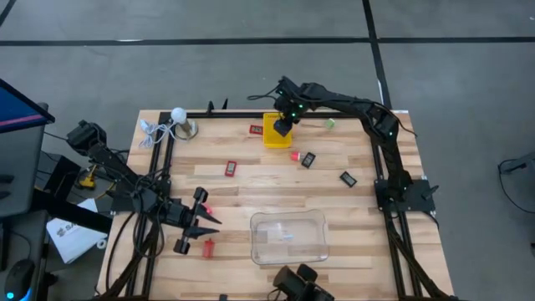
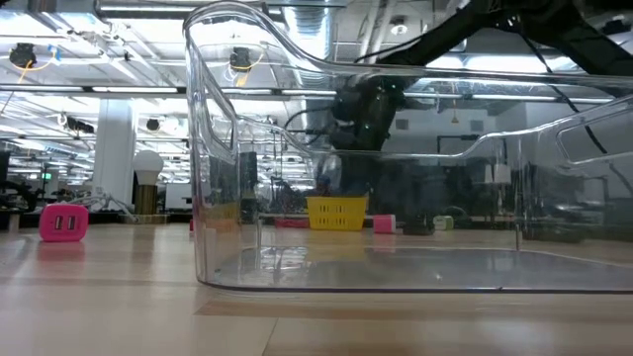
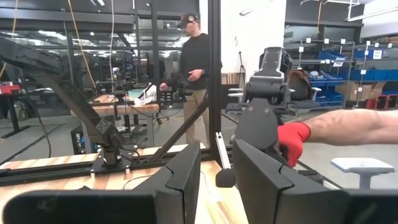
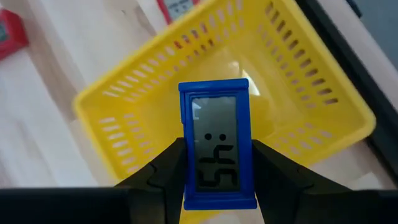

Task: Pick & Place Office items
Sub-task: Put the blue digital clock into the yellow bin, then put the black digital clock on the right into the yellow bin

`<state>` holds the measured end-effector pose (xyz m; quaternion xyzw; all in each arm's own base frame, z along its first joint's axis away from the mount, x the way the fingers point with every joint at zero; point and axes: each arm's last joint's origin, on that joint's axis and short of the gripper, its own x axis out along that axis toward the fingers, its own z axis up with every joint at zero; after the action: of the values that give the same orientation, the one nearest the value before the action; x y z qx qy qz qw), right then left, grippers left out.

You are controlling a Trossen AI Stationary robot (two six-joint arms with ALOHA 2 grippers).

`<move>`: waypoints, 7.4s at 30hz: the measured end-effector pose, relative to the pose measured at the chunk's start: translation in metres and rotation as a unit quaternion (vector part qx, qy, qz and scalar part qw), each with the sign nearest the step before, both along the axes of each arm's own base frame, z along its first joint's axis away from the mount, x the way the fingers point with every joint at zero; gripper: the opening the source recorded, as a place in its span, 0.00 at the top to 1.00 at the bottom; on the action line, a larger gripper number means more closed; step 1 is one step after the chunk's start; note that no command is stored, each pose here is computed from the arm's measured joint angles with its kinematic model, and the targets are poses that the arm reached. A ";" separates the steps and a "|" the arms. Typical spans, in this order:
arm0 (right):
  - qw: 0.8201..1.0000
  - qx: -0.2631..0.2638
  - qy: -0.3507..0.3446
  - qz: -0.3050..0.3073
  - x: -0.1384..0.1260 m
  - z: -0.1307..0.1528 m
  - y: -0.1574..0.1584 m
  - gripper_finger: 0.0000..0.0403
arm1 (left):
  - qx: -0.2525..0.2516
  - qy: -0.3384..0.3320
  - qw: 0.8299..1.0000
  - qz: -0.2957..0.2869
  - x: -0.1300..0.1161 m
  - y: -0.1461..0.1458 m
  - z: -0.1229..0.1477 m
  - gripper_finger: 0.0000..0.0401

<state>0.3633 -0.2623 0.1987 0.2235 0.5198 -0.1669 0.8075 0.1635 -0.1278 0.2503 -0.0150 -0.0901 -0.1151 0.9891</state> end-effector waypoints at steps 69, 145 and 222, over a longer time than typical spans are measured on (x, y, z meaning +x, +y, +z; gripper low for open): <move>0.992 -0.105 0.018 -0.065 -0.114 0.074 0.123 0.53 | -0.009 0.021 1.000 0.000 0.001 0.000 -0.004 0.77; 0.973 -0.017 0.180 -0.146 -0.205 -0.071 0.225 0.65 | -0.023 0.021 1.000 0.003 0.002 0.001 -0.003 0.77; 0.995 -0.069 0.065 0.013 0.044 0.009 0.031 0.56 | -0.006 0.011 1.000 0.020 0.006 0.006 -0.002 0.77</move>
<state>0.4070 -0.2311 0.2073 0.1495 0.5615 -0.2060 0.7874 0.1690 -0.1220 0.2480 -0.0208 -0.0798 -0.0943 0.9921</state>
